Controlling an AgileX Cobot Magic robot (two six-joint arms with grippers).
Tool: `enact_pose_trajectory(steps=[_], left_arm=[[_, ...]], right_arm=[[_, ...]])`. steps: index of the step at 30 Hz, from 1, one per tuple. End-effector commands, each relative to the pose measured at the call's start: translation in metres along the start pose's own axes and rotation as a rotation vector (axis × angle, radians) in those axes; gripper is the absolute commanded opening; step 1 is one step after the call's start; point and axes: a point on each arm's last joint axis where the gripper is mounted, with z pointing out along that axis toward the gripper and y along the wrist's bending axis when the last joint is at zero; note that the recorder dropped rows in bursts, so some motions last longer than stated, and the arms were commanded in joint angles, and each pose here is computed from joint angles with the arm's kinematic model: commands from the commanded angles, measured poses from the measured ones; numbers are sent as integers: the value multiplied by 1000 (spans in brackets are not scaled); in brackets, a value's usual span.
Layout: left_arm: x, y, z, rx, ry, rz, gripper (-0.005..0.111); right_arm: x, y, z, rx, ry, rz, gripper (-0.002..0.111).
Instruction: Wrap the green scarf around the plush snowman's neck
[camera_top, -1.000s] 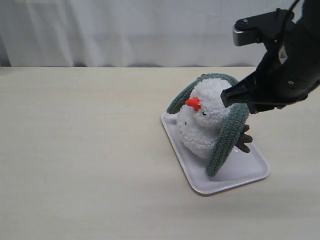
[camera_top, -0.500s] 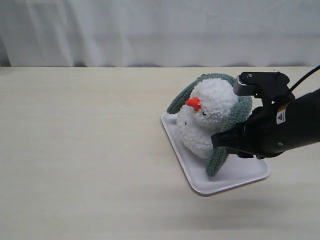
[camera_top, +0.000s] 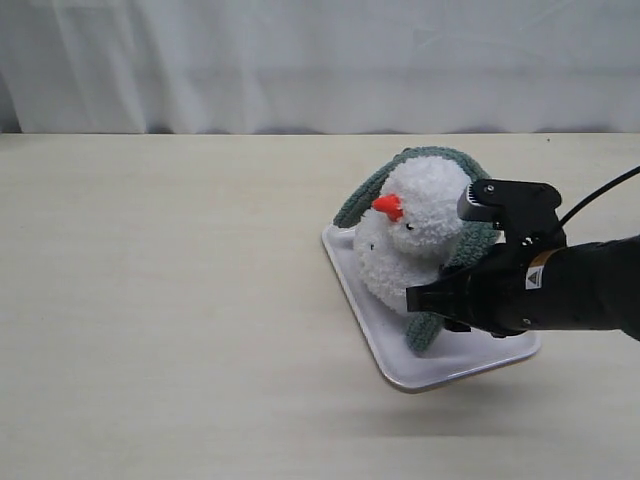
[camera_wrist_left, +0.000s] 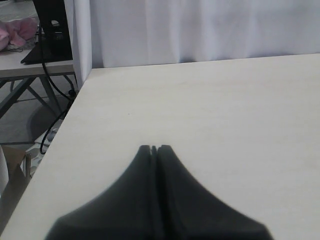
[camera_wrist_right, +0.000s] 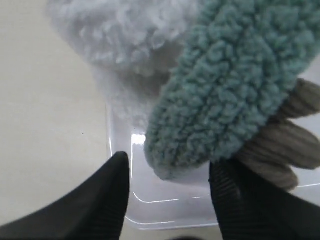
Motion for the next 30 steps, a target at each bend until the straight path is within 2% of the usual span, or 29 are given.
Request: enact_pose_trajectory(steps=[1,7,9,10,12,15,22,26,30], left_arm=[[-2,0,0,0,-32,-13,0],[-2,0,0,0,-32,-13,0],[-2,0,0,0,-32,-13,0],[-2,0,0,0,-32,-13,0],[-2,0,0,0,-32,-13,0],[-2,0,0,0,-32,-13,0],[-2,0,0,0,-32,-13,0],[-2,0,0,0,-32,-13,0],[-2,0,0,0,-32,-13,0]], right_arm=[[3,-3,14,7,4,13,49],[6,-4,29,9,5,18,47],[3,-2,29,-4,-29,14,31],[2,-2,29,-6,-37,14,18],[1,-1,28,-10,-50,23,4],[1,1,27,-18,-57,67,4],[-18,33,-3,-126,-173,6,4],[-18,33,-4,-130,-170,58,4],[-6,29,17,-97,-97,92,4]])
